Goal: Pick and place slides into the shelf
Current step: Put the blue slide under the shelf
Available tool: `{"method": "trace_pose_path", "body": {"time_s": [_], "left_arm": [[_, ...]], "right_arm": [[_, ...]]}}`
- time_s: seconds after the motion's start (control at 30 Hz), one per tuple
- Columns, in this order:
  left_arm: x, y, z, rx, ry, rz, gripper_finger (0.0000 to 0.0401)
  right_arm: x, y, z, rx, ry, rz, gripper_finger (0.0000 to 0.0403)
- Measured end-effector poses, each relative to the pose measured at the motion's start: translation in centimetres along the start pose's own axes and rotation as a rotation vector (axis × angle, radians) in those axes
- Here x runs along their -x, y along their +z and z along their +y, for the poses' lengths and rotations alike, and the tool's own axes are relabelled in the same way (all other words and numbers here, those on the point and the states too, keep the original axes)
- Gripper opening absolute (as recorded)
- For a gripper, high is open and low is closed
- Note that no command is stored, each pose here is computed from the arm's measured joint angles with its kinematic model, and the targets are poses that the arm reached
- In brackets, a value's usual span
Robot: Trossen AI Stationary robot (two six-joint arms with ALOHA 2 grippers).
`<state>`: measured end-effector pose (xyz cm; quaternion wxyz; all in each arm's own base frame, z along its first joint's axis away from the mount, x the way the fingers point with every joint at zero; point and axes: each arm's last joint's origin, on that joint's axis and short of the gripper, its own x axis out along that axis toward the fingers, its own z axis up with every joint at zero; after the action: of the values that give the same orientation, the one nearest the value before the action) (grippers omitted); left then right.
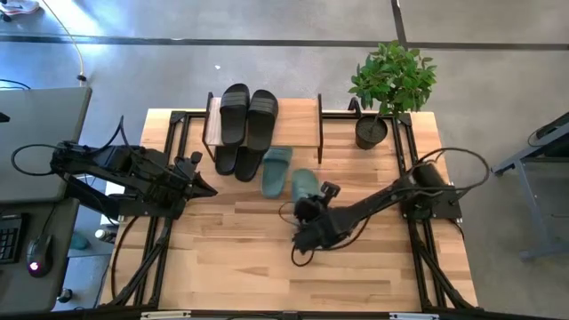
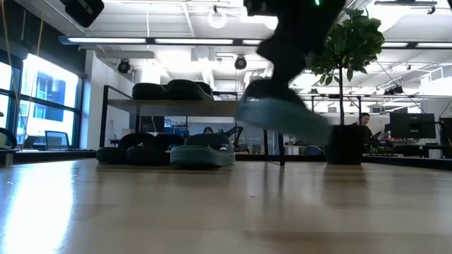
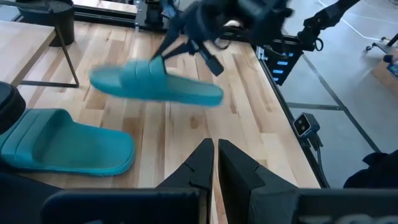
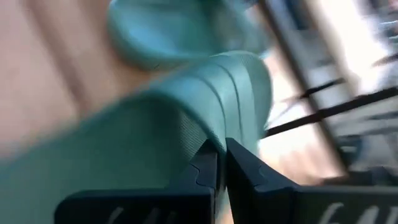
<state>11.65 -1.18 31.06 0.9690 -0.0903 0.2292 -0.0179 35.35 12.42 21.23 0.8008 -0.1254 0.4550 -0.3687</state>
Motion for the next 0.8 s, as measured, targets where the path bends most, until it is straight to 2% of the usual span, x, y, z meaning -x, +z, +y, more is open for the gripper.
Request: {"method": "trace_pose_path", "body": {"time_s": [0.1, 0.2, 0.43, 0.63, 0.8], "left_arm": [[0.0, 0.0, 0.0, 0.000, 0.000, 0.000, 0.0012], [0.0, 0.0, 0.0, 0.000, 0.000, 0.000, 0.0012], [0.0, 0.0, 0.0, 0.000, 0.000, 0.000, 0.0012], [0.0, 0.0, 0.0, 0.000, 0.000, 0.000, 0.0012], [0.0, 0.0, 0.0, 0.000, 0.000, 0.000, 0.0012]], "right_arm": [[-1.8, -0.8, -0.8, 0.010, 0.122, 0.028, 0.0000], [-3.5, -1.1, -1.7, 0.001, 0.185, 0.018, 0.0000], [-6.7, -1.0, -4.0, 0.095, 0.133, 0.064, 0.0000], [-9.7, 0.2, -6.3, 0.106, 0.141, 0.101, 0.0000], [-11.8, 1.3, -8.1, 0.111, 0.132, 0.076, 0.0000]]}}
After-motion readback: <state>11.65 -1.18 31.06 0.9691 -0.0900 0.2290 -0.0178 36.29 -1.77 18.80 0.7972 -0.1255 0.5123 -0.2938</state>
